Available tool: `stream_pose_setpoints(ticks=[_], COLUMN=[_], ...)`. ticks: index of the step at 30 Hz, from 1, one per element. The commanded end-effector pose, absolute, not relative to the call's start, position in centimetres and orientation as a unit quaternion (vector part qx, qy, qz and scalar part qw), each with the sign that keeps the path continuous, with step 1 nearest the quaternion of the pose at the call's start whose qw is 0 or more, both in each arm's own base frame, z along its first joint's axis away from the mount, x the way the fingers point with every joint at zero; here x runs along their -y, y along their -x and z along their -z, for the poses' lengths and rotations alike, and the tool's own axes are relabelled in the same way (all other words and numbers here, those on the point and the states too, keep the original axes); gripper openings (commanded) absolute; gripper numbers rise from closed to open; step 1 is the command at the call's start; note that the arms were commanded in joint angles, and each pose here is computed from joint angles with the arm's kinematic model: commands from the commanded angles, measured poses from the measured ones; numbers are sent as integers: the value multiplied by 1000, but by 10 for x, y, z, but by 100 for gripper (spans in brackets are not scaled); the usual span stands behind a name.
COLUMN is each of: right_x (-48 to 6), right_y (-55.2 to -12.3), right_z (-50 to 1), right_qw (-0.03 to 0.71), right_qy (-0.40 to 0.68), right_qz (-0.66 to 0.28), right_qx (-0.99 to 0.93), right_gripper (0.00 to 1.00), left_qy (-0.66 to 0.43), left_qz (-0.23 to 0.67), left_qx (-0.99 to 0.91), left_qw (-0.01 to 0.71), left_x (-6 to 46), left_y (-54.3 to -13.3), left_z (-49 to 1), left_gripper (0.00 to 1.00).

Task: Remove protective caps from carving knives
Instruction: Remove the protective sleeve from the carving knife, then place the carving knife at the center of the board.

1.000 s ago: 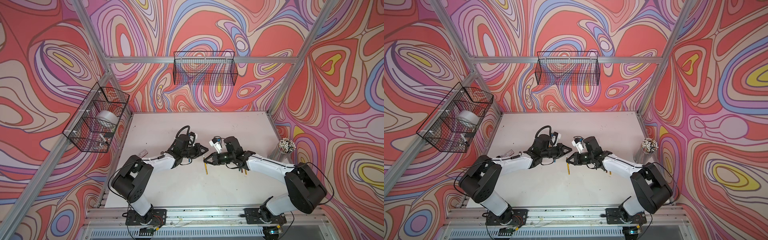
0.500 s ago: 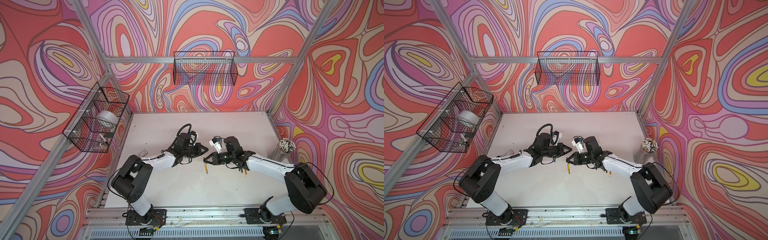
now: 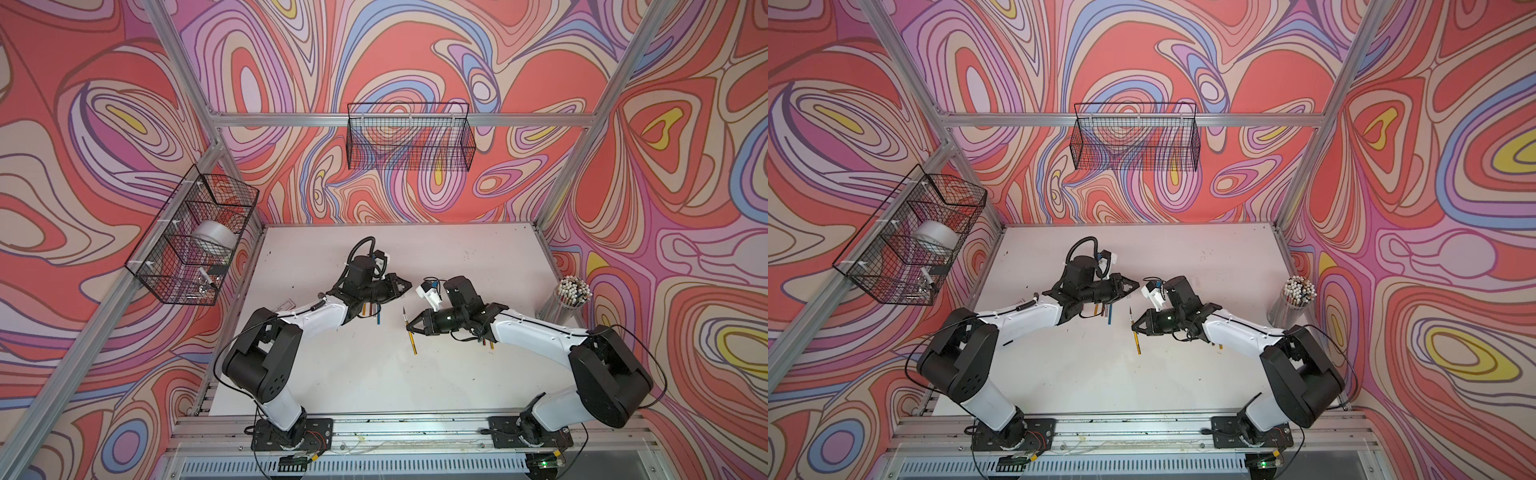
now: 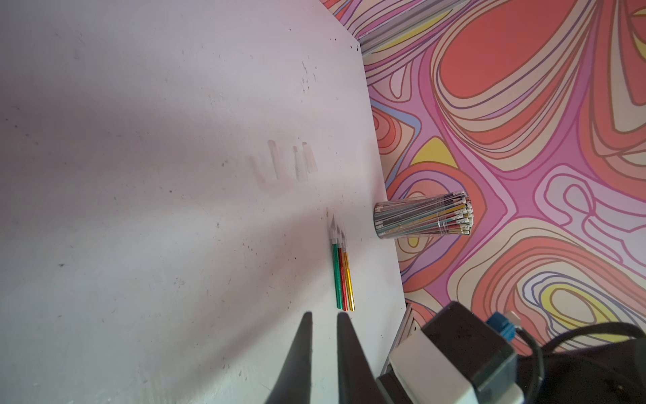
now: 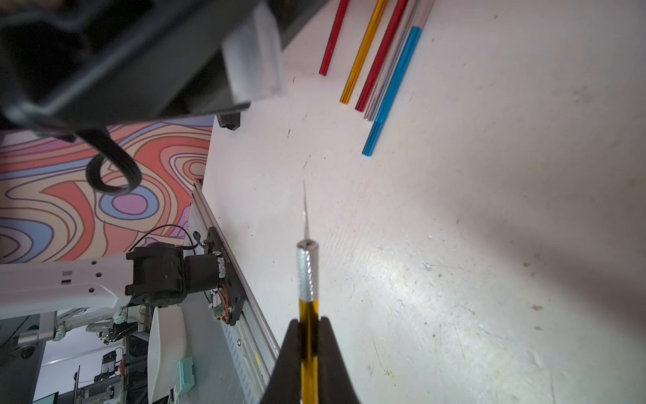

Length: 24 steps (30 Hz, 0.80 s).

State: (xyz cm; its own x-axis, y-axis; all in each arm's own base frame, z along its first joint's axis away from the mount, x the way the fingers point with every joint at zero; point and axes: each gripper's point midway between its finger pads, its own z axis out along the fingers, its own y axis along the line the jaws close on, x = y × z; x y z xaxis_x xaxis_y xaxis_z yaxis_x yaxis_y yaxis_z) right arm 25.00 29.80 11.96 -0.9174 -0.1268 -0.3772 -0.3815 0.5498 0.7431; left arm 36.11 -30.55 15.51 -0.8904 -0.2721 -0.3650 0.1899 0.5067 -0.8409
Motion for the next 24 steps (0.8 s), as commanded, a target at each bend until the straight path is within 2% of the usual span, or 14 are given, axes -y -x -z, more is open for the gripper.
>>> stream_pose_setpoints(ticks=[1,14,24], right_x=[-293,-260,-283], right_y=[-247,-267,-303], right_z=[-113,-86,-92], right_qw=[142,170,191], right_qy=[147,101,43], right_qz=[-435,-316,-351], right_qx=[-877,-928,-916], right_gripper=[4,1,2], left_qy=[24,-3,-11], left_qz=[496,422,352], left_qx=[-833,-871,-890], left_qw=[242,252,290], left_x=[306,283,244], left_y=[-369,-358,-339], left_z=[-158,-147,-168], left_gripper=[0,0,0])
